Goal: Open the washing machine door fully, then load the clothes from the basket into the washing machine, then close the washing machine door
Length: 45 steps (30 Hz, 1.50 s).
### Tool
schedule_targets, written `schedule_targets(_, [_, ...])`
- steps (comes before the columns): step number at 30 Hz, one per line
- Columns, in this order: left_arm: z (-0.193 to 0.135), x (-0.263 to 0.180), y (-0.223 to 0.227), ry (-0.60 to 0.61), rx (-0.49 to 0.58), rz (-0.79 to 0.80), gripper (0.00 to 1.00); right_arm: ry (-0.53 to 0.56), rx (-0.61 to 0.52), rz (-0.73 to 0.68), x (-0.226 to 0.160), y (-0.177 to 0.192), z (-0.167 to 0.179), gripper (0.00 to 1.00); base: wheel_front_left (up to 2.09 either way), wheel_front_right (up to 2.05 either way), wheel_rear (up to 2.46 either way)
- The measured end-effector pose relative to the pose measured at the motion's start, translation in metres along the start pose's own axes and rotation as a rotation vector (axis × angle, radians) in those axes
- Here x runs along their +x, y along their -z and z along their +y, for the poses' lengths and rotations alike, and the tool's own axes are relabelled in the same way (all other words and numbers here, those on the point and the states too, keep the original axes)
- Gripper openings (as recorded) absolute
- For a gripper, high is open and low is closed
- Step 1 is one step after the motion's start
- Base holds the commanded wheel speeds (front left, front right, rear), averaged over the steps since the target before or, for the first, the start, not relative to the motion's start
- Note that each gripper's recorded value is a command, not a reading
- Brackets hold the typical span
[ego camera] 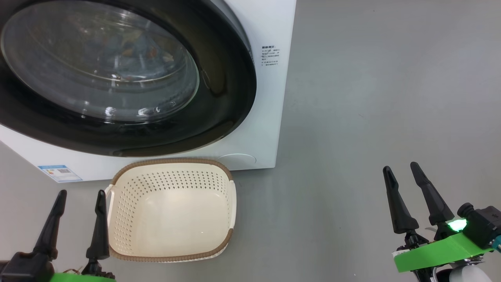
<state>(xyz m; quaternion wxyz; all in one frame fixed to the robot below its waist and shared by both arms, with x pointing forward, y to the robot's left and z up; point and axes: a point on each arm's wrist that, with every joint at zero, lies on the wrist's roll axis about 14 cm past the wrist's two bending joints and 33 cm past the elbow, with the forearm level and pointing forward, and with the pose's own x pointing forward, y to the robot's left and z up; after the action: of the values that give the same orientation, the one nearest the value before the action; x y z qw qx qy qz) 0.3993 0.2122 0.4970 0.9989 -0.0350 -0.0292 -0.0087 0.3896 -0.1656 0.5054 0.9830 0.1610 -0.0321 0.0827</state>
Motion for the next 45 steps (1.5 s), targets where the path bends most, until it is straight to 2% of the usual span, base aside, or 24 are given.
schedule_targets(15, [0.001,-0.001,-0.001,-0.005,-0.009,-0.003,1.00,-0.006,0.001,0.000,0.001,0.000,0.002,1.00,0.00,0.00,0.00])
schedule_targets(16, [0.001,-0.002,-0.001,-0.005,-0.015,-0.004,0.00,-0.006,0.001,-0.001,0.001,0.000,0.002,0.00,0.00,0.00,0.00])
schedule_targets(25, [-0.013,-0.010,0.033,-0.017,-0.082,0.098,0.00,0.042,0.054,0.102,-0.008,0.037,-0.001,0.00,0.00,0.00,0.00])
schedule_targets(45, [-0.008,-0.017,0.037,-0.074,-0.294,0.124,0.00,0.100,0.225,0.106,-0.011,0.036,-0.008,0.00,0.00,0.00,0.00])
